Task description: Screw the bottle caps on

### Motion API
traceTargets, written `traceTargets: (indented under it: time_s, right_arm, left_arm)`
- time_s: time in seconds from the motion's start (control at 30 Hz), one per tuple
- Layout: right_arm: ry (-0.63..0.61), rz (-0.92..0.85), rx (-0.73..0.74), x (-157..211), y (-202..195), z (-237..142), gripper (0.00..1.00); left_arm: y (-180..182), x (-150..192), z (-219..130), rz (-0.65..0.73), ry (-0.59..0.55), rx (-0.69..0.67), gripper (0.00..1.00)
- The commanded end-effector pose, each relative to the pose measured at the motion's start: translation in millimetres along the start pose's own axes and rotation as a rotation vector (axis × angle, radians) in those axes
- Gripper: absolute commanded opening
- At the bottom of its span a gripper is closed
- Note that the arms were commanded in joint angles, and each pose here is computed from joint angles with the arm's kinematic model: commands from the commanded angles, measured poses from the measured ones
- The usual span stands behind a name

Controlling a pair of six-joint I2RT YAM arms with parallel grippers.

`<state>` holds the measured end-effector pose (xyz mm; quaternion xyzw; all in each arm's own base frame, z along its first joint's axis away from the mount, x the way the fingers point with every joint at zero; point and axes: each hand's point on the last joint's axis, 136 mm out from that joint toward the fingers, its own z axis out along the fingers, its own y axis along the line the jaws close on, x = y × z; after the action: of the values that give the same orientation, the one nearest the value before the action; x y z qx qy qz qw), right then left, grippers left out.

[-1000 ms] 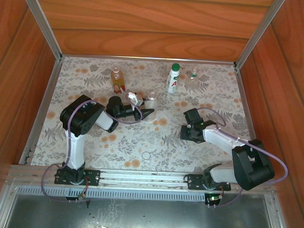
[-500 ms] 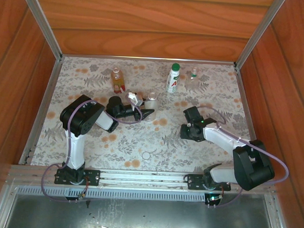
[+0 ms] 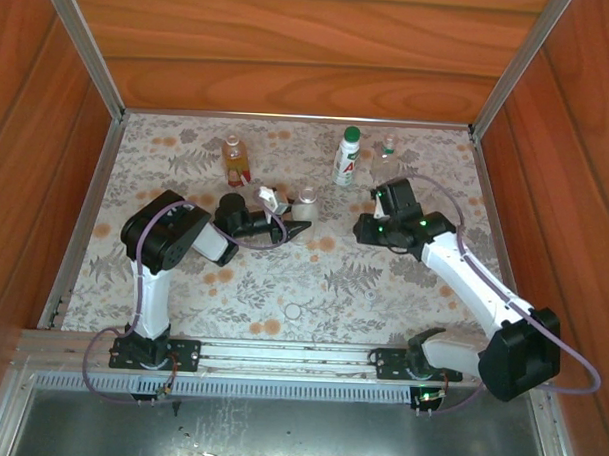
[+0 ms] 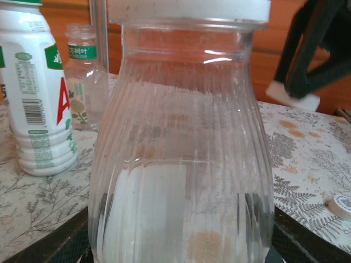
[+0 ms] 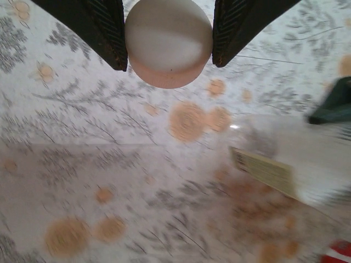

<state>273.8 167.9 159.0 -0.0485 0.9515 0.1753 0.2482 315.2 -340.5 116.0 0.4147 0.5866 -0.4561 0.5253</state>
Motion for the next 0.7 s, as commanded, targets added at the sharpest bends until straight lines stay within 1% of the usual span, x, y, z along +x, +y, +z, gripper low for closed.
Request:
traceTargets:
  time_s: [0.0,0.13,0.33,0.47,0.67]
  right_arm:
    - [-0.015,-0.075,-0.081,-13.9,31.6,-18.7,0.41]
    - [-0.039,-0.156,-0.111,-36.9,61.9,-25.8,0.41]
    - [-0.027,-0.247,-0.125,-55.5,89.5,-23.8,0.41]
    - [-0.011,-0.286,-0.122,-60.9,95.9,-18.7,0.42]
    - [0.037,-0.298,-0.134,-57.5,100.0,-4.7,0.41]
  left_arm:
    - [-10.5,-9.9,6.4,0.036,-0.030,0.049,0.62]
    - [-16.5,-10.4,13.1,0.028,-0.033,0.078,0.62]
    - [-25.1,-6.1,19.8,0.030,-0.026,0.110,0.62]
    - [-25.9,-0.1,21.6,0.030,-0.017,0.114,0.62]
    - [-25.4,2.7,21.8,0.033,-0.013,0.113,0.62]
